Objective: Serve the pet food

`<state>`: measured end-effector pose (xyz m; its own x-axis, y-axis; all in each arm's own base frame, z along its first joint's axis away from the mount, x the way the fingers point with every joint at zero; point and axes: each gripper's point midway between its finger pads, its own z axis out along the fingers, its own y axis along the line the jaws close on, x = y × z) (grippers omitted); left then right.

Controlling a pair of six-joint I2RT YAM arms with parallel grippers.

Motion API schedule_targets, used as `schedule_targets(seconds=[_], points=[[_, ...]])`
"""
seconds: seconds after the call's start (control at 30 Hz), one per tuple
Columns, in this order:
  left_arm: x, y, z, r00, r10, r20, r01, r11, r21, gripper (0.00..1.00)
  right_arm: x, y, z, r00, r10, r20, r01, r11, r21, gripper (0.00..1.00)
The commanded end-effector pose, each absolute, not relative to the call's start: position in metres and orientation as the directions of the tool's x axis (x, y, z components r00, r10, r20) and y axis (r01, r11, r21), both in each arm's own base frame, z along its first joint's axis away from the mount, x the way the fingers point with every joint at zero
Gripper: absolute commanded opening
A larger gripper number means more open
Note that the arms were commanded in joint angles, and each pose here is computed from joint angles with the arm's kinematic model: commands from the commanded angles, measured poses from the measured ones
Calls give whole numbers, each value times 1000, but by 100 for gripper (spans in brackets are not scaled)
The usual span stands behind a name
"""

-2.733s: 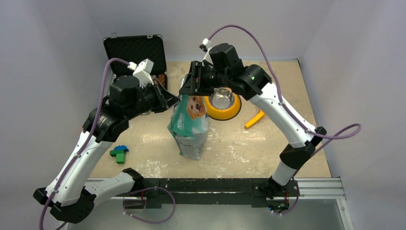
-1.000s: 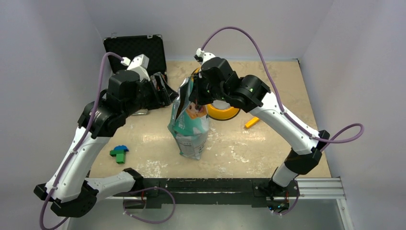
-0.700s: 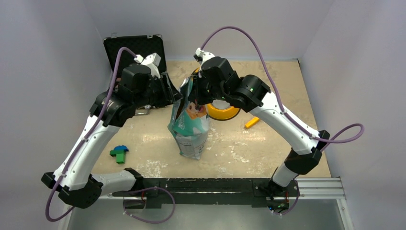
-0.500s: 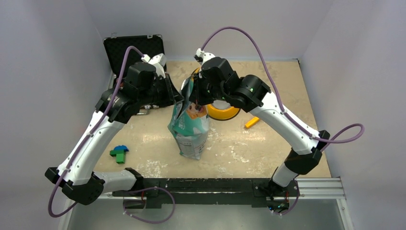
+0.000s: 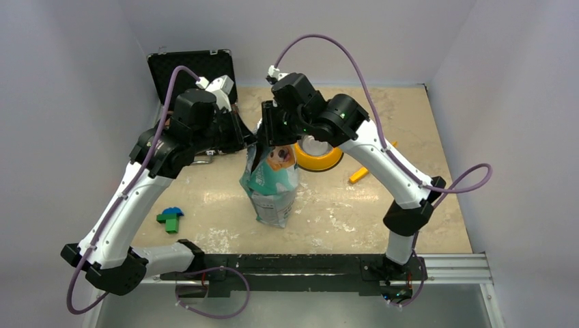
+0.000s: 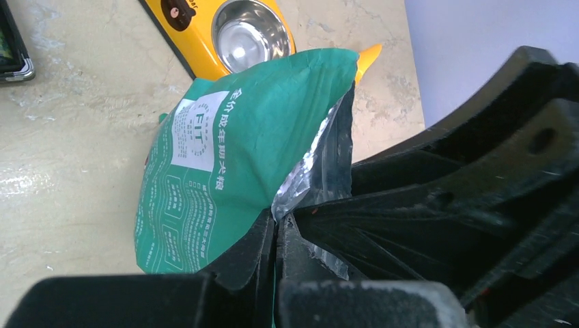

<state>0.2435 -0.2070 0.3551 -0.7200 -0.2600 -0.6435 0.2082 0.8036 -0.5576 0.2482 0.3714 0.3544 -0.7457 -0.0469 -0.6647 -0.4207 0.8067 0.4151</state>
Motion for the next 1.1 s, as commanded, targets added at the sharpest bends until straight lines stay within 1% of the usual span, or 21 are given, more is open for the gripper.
schedule_targets(seconds=[0.0, 0.03, 0.1, 0.13, 0.2, 0.23, 0.3, 0.43, 0.5, 0.57, 0.63, 0.7, 0.77, 0.87, 0.97, 1.07], points=[[235, -206, 425, -589, -334, -736, 338, 726, -600, 0, 241, 368, 345, -789, -58, -611, -379, 830, 410, 33], [236, -204, 425, -586, -331, -739, 334, 733, -593, 0, 241, 365, 343, -791, -61, -609, -371, 839, 399, 26], [238, -199, 418, -587, -321, -743, 310, 759, -573, 0, 242, 358, 348, -776, -49, -629, -368, 845, 388, 4], [239, -197, 410, -596, -311, -740, 288, 778, -559, 0, 243, 355, 354, -760, -37, -648, -370, 845, 386, 0], [240, -194, 391, -632, -285, -721, 249, 806, -537, 0, 240, 353, 373, -723, -15, -691, -408, 816, 409, 0], [240, -196, 382, -654, -277, -704, 234, 811, -536, 3, 239, 354, 382, -709, -4, -705, -427, 799, 424, 0], [237, -202, 368, -691, -263, -673, 226, 806, -547, 11, 236, 358, 395, -692, 14, -722, -455, 768, 451, 0], [239, -206, 353, -714, -230, -661, 224, 819, -528, 33, 229, 370, 413, -674, 24, -739, -516, 701, 493, 0], [242, -207, 348, -718, -208, -664, 229, 831, -507, 38, 226, 373, 419, -663, 26, -748, -535, 682, 498, 0], [246, -207, 344, -722, -191, -665, 225, 844, -486, 39, 225, 373, 421, -657, 27, -754, -542, 678, 497, 0], [250, -203, 344, -716, -168, -678, 224, 864, -451, 38, 225, 372, 421, -654, 27, -756, -541, 682, 492, 0], [256, -194, 344, -698, -140, -702, 213, 896, -391, 33, 226, 370, 420, -651, 27, -759, -540, 687, 487, 0], [261, -182, 350, -671, -113, -733, 201, 924, -326, 22, 227, 369, 418, -646, 26, -763, -538, 694, 479, 0], [262, -154, 375, -596, -105, -796, 156, 957, -243, 0, 231, 372, 413, -639, 12, -769, -545, 699, 463, 0], [255, -106, 408, -480, -104, -871, 44, 989, -143, 0, 236, 384, 415, -612, -8, -791, -586, 676, 447, 0], [240, -59, 441, -370, -83, -925, -71, 996, -60, 0, 234, 414, 438, -564, 0, -826, -675, 576, 461, 0]])
